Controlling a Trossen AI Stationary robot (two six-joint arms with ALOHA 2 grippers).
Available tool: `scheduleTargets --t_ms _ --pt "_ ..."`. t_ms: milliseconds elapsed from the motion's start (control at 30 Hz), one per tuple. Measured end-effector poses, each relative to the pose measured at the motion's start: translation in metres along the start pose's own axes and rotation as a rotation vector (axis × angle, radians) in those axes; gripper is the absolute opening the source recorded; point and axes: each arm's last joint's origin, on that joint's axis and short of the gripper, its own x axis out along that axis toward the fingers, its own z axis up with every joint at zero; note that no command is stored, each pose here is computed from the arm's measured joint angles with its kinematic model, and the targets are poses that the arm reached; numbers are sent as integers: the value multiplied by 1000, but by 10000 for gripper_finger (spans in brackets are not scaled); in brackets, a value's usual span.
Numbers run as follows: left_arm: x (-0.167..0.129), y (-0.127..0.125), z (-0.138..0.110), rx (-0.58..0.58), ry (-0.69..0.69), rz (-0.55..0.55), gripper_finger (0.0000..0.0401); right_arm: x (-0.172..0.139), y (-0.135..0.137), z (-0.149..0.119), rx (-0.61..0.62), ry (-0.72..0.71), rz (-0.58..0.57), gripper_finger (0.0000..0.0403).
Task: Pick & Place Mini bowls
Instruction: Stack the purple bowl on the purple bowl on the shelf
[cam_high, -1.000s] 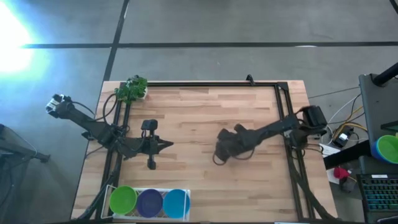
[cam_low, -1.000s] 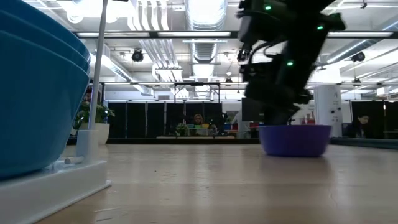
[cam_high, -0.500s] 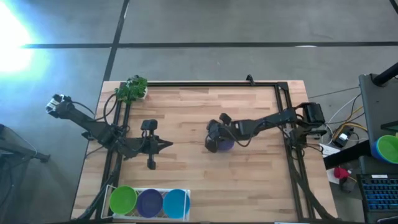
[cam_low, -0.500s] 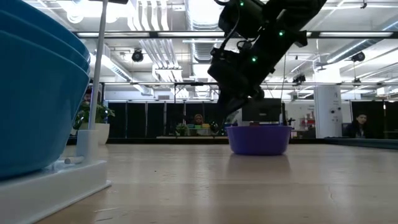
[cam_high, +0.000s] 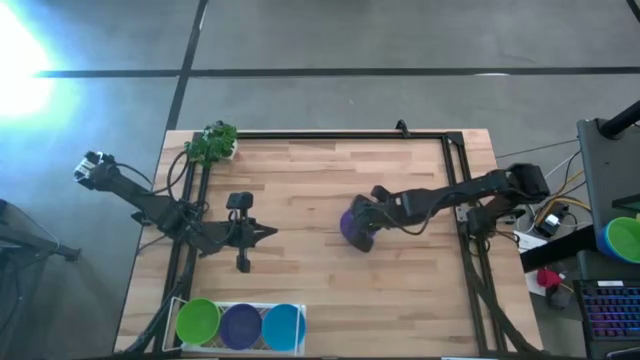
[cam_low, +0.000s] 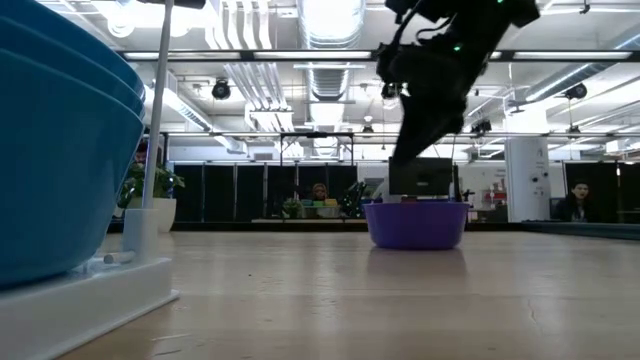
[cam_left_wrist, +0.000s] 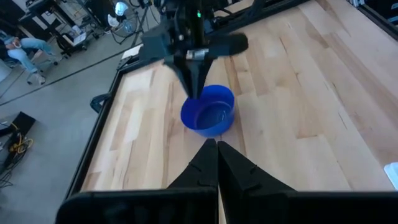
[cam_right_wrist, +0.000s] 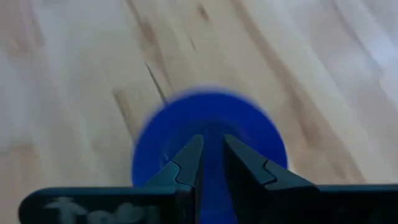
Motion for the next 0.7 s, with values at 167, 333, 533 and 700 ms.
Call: scheduleTargets --t_ms 167,333,533,700 --pt "0 0 -1 3 5 0 0 -13 -5 -18 51 156 -67 59" --pt "0 0 -1 8 11 -1 0 -17 -13 -36 118 313 -189 59" --pt "0 0 -1 7 11 -1 0 -15 -17 -48 118 392 -229 59" --pt "0 0 -1 8 12 -1 0 -7 -17 -54 154 383 -208 59"
